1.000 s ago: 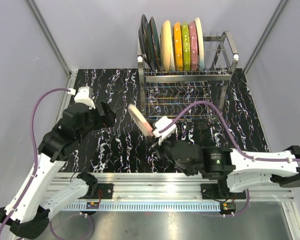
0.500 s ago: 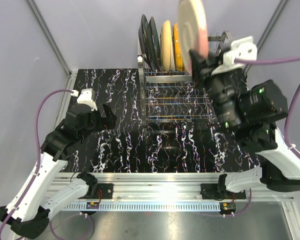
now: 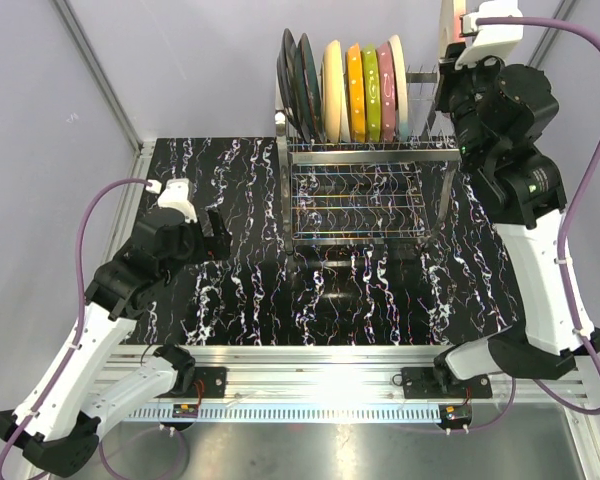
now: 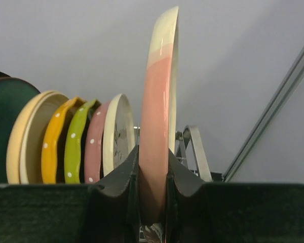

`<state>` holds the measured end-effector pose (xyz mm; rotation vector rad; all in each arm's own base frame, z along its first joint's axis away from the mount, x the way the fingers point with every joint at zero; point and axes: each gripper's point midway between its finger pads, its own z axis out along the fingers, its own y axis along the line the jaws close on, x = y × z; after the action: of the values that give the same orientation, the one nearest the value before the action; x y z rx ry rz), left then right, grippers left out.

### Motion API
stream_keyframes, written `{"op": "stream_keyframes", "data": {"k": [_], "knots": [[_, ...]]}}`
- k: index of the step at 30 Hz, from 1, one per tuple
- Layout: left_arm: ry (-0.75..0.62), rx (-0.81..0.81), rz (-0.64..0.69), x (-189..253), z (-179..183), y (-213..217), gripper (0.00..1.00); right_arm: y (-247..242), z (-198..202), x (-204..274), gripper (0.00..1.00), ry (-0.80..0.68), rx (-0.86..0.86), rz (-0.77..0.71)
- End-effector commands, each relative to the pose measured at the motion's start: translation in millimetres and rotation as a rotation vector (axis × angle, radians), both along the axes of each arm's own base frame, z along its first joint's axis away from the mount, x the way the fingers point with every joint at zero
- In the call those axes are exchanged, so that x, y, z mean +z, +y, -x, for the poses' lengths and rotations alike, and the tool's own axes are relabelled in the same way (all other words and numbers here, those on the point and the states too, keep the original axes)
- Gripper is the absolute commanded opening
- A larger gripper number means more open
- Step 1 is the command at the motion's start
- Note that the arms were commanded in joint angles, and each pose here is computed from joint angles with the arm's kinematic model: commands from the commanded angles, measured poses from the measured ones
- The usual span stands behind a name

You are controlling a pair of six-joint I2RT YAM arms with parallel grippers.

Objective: Load the plates into the dish rack
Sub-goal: Insert the plate into the dish rack

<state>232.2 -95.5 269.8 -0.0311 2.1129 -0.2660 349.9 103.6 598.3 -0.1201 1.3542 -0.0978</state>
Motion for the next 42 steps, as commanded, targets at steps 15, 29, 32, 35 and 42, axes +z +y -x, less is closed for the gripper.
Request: {"op": "stream_keyframes", "data": {"k": [15, 29, 32, 35, 42], "knots": [[-0.058, 0.028, -0.133, -22, -11, 19, 0.99, -15, -32, 6, 0.00, -0.042, 0.285, -0.153], [-0.048, 0.039, -0.140, -20, -12, 20, 0.99, -4, -65, -14, 0.00, 0.009, 0.320, -0.146], [-0.054, 0.042, -0.138, -17, -12, 21, 0.99, -9, -68, -9, 0.00, 0.008, 0.287, -0.114], [-0.055, 0.043, -0.136, -16, -12, 21, 0.99, -11, -70, -6, 0.00, 0.002, 0.272, -0.102], [-0.050, 0.036, -0.129, -15, -14, 17, 0.99, -14, -60, 12, 0.00, -0.035, 0.270, -0.102]]}}
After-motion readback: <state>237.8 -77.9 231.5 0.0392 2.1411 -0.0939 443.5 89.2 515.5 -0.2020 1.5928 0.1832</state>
